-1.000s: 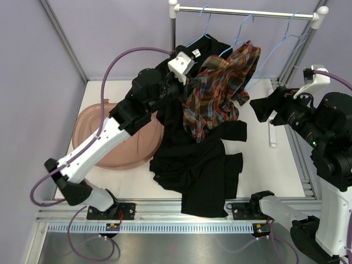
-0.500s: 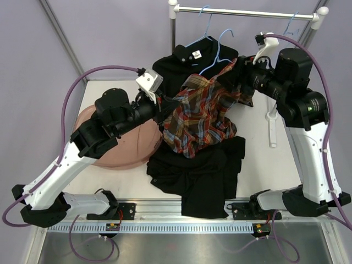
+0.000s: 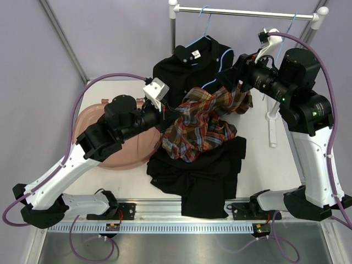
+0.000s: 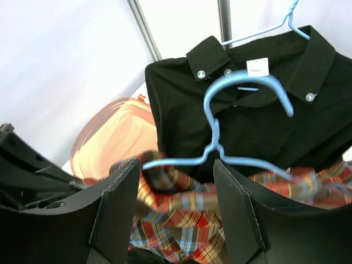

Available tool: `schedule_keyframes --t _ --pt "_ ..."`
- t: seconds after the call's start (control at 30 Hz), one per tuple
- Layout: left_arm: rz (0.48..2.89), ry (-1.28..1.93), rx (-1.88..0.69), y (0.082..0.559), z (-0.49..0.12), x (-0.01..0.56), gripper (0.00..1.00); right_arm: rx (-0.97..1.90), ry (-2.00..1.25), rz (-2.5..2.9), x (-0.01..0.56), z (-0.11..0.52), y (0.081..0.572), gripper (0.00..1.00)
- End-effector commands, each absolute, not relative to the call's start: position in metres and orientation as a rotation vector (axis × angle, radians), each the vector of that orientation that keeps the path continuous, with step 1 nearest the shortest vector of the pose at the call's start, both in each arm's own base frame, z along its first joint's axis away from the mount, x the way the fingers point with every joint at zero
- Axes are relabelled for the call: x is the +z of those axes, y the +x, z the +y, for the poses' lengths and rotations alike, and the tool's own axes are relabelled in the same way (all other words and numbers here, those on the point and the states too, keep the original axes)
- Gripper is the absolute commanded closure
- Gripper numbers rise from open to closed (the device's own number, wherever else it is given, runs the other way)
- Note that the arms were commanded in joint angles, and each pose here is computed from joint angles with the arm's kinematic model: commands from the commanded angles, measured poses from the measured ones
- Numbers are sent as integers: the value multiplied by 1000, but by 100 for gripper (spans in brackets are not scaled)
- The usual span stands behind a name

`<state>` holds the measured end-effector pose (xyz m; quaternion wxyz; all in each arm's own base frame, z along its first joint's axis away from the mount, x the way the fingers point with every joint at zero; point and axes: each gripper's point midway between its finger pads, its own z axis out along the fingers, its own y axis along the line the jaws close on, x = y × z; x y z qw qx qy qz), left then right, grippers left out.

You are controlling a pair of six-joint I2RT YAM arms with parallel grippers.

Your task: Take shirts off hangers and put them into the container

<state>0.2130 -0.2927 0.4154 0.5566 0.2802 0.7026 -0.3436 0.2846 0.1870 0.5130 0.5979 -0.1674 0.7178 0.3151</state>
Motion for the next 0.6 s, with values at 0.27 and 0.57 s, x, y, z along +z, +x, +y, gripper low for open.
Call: schedule_keyframes --t 0.27,0.57 --pt "1537 621 -891 188 -277 449 100 743 -443 1601 523 200 296 36" --pt "1531 635 -933 177 -278 448 100 789 -462 1628 508 215 305 57"
